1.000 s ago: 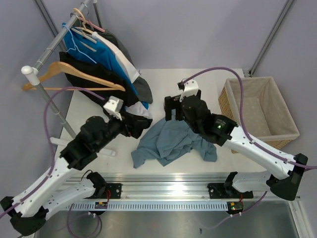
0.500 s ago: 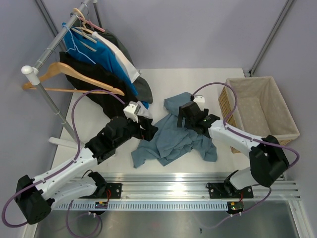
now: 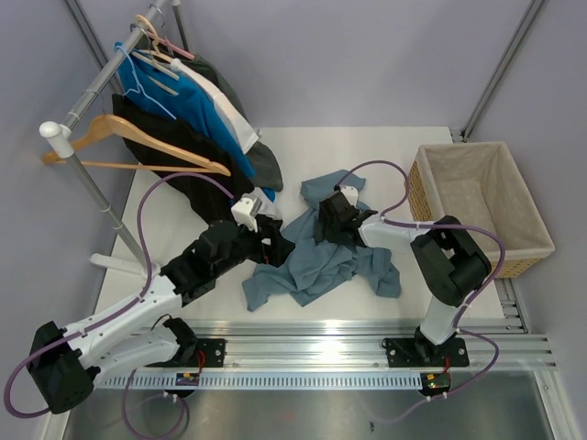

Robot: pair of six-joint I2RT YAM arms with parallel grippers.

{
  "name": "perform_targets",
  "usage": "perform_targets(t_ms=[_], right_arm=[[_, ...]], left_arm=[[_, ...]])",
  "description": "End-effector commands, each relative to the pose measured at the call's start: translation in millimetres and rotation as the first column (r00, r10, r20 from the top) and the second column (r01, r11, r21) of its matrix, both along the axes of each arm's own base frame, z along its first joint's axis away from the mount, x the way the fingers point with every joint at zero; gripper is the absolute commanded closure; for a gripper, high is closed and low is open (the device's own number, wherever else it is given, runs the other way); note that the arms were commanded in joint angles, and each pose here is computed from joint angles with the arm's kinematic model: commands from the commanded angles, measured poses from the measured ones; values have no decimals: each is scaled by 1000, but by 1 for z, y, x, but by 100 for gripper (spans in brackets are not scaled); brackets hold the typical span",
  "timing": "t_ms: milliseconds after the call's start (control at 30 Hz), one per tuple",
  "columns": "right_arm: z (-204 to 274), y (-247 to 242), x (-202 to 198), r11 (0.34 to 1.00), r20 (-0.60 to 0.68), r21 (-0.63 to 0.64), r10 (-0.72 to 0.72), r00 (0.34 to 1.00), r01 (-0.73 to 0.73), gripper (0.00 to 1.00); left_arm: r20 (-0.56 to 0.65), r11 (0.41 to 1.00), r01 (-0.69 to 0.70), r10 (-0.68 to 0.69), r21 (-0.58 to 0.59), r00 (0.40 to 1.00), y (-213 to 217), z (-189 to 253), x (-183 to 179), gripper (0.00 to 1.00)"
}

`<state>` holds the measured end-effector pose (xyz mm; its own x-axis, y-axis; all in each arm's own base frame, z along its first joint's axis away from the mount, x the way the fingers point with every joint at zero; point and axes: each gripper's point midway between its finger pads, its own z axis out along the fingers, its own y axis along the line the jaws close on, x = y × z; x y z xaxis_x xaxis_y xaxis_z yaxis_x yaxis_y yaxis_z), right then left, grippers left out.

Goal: Remove the t-shirt from the hanger
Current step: Pick up the T-shirt from the center of the board.

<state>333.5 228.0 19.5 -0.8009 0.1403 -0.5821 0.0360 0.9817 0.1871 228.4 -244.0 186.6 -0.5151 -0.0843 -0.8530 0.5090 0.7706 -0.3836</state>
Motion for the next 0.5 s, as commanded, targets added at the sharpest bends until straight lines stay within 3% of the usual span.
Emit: perform_targets(t_ms=[0,67,133,300,367,400,467], right_arm=[[0,19,8,997,-6,78,4,1000,-4,31],[2,19,10,996,-9,87,11,1000,-10,60],[7,18,12,993,-8,115,8,1000,-7,100],[88,-10,36,992,83,127,-33,996,22,100],[162,-22,54,987,204,157,-62,977,30,100],[177,-40,49,995,209,92,-64,976,45,100],[254,-63,56,992,338,93,-109,935,82,100]], left_arm=[[11,992,59,-59,-109,998,-12,27,-11,1],[23,992,67,-65,-107,998,-9,30,-14,1],[31,995,49,-47,-81,998,-3,26,-13,1],[78,998,10,-5,-69,997,11,21,-13,1],[100,998,-5,12,-70,995,14,20,-10,1],[91,998,-8,13,-58,996,15,12,-10,1],[88,999,12,-8,-47,996,13,10,-12,1]])
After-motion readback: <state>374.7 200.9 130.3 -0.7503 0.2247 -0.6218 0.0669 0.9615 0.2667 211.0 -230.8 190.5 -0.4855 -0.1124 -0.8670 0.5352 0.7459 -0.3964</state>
